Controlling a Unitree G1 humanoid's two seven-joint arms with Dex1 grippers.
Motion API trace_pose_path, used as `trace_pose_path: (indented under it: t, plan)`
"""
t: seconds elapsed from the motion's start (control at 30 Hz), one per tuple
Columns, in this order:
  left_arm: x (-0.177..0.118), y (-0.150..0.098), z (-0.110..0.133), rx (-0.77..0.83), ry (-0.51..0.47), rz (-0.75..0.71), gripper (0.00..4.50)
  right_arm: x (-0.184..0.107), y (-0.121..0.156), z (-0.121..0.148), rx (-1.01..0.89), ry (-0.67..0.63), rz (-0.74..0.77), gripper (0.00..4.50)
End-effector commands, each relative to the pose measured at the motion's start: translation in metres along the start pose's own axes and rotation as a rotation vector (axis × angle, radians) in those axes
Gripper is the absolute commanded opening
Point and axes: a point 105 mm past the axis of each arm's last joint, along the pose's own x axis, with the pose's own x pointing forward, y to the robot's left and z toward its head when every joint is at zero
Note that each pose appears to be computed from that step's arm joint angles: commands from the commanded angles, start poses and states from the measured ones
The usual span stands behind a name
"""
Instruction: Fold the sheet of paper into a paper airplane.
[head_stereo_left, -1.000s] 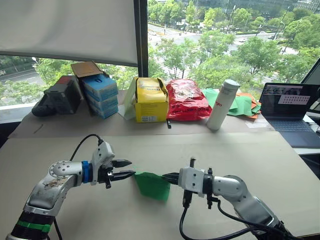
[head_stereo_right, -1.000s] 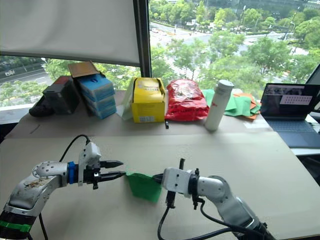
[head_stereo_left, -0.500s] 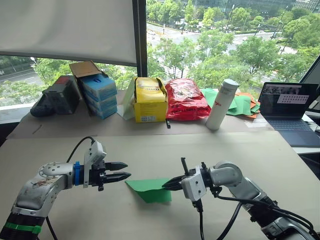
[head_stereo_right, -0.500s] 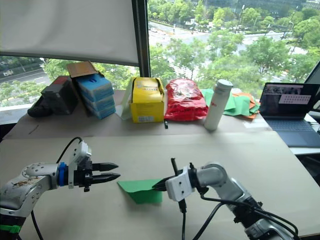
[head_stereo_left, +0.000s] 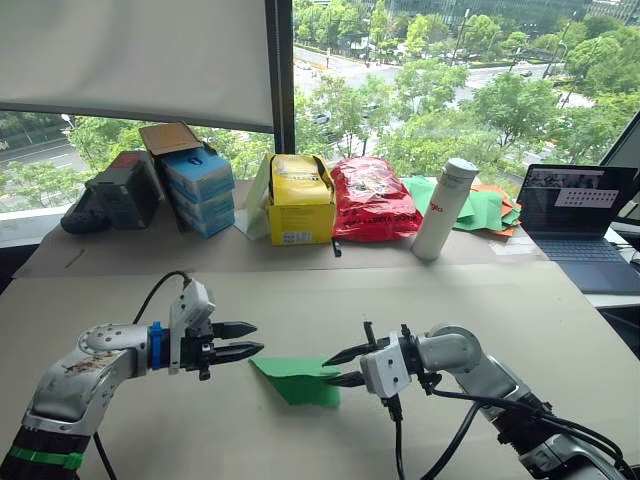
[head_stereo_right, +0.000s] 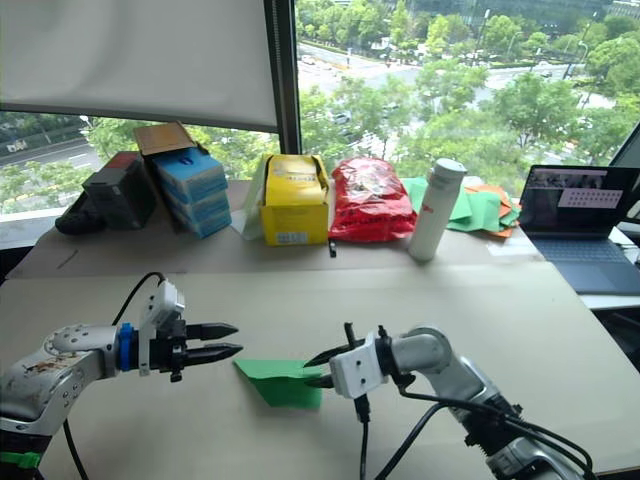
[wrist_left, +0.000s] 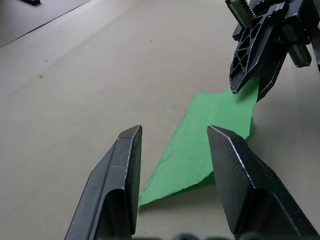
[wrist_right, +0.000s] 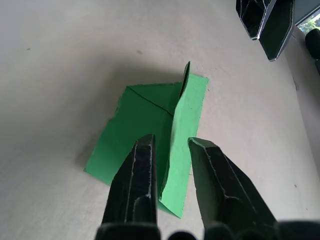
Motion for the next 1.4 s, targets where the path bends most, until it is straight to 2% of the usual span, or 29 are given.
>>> trace_pose_path:
  t: [0.03, 0.07, 0.27, 0.57, 0.7, 0.9, 1.2, 1.4]
  plan:
    - [0.004, -0.003, 0.010, 0.033, -0.024, -0.049, 2.19, -0.008, -0.011, 0.009, 0.021, -0.007, -0.064, 2.60]
    - [0.006, -0.005, 0.010, 0.029, -0.027, -0.069, 1.93, -0.009, -0.012, 0.012, 0.038, -0.010, -0.075, 3.02]
    - [0.021, -0.006, -0.002, 0.048, 0.022, -0.165, 0.04, -0.007, -0.009, 0.036, 0.178, -0.057, -0.156, 3.04]
    - [0.048, -0.001, -0.029, 0.141, 0.119, -0.198, 0.04, -0.007, -0.008, 0.056, 0.325, -0.056, -0.305, 3.04]
    - [0.053, -0.007, -0.051, 0.169, 0.194, -0.231, 0.04, -0.012, -0.003, 0.058, 0.372, -0.030, -0.306, 3.04]
    - [0.057, -0.002, -0.075, 0.234, 0.292, -0.193, 0.04, -0.012, 0.007, 0.054, 0.404, 0.012, -0.272, 3.04]
    - [0.061, 0.000, -0.075, 0.263, 0.310, -0.191, 0.04, -0.004, 0.024, 0.036, 0.310, 0.115, -0.187, 3.04]
    - [0.057, 0.002, -0.078, 0.282, 0.348, -0.194, 0.04, 0.000, 0.023, 0.028, 0.288, 0.136, -0.179, 3.04]
